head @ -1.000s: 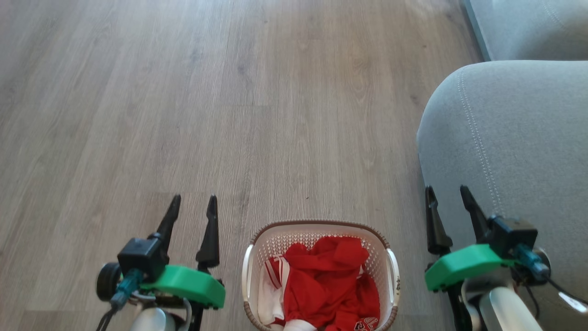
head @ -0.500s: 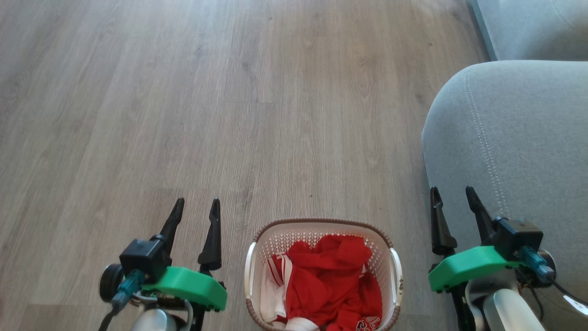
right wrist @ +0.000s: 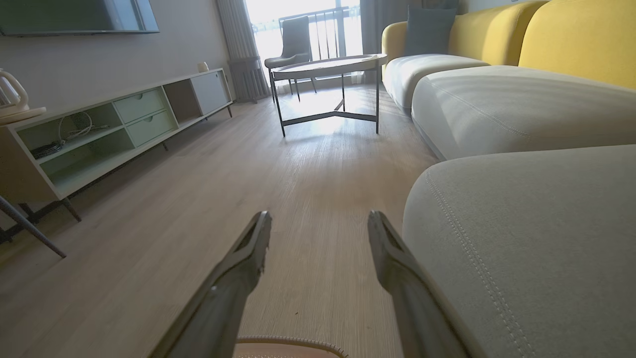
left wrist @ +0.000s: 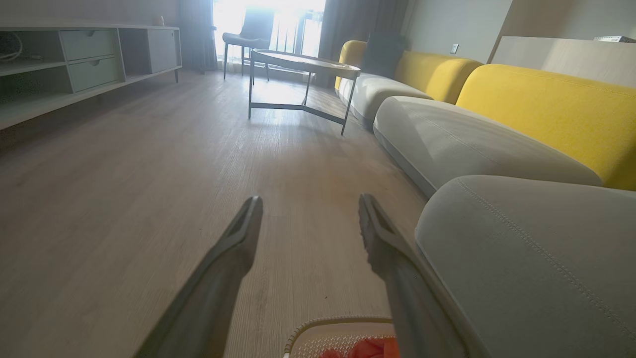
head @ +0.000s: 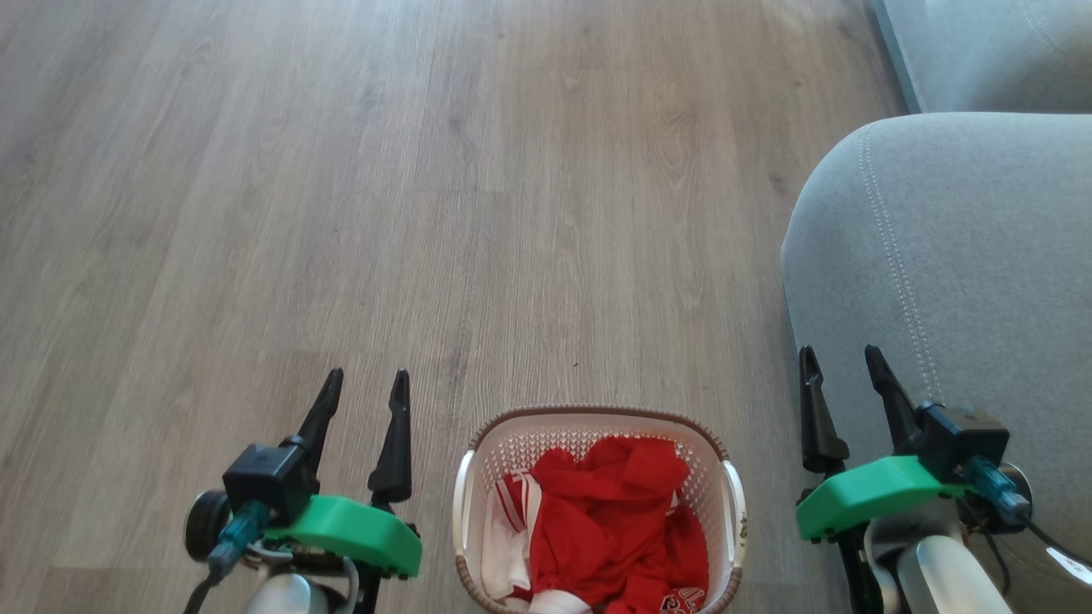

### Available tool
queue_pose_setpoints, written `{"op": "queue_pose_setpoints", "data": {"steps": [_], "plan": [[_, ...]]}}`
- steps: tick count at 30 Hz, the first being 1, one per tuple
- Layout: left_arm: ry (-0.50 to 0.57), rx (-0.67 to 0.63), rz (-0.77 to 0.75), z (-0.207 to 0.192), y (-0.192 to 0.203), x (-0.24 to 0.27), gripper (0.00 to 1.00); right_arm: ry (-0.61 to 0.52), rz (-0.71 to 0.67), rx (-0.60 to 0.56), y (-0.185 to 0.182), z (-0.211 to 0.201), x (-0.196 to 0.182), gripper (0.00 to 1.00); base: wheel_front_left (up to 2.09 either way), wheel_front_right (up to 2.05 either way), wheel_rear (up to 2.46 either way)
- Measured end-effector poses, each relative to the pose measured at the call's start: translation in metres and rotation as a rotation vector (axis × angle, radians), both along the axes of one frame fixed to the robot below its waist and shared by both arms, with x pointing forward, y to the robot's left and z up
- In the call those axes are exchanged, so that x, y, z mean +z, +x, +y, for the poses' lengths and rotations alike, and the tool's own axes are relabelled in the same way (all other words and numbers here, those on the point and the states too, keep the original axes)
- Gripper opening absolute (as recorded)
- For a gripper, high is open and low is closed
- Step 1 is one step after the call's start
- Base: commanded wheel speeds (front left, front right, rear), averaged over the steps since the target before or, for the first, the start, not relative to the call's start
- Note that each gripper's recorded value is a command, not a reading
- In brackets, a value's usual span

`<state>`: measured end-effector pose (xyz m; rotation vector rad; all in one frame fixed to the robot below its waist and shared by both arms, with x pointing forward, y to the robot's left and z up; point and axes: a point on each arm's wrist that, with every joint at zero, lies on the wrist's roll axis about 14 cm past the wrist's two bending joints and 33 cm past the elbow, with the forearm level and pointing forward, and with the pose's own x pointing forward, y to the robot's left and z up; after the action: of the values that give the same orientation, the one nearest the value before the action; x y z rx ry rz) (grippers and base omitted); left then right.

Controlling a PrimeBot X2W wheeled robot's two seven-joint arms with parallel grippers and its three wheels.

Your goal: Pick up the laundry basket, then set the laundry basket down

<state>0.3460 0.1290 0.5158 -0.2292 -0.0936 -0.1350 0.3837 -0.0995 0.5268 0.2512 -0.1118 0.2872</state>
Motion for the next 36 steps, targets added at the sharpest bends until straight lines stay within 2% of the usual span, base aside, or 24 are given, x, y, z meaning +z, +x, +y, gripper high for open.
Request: {"op": "queue_pose_setpoints", "data": {"steps": [15,16,23,36], "plan": [[-0.023,-0.005,-0.002,-0.001,0.001,0.001,1.0,0.0,-0.002,-0.007,-0.001,-0.003,0.001,1.0,0.0,0.0,0.0],[-0.029,-0.002,0.001,0.0,0.001,0.001,0.0,0.0,0.001,-0.006,-0.001,-0.002,0.0,0.0,0.0,0.0,0.0],[-0.046,0.007,0.15,0.002,-0.018,-0.045,0.0,0.002,0.143,-0.014,-0.017,-0.006,-0.044,0.0,0.0,0.0,0.0],[-0.18,0.029,0.191,0.007,-0.014,-0.048,0.0,0.137,0.195,-0.054,-0.016,-0.017,-0.046,0.0,0.0,0.0,0.0]]}}
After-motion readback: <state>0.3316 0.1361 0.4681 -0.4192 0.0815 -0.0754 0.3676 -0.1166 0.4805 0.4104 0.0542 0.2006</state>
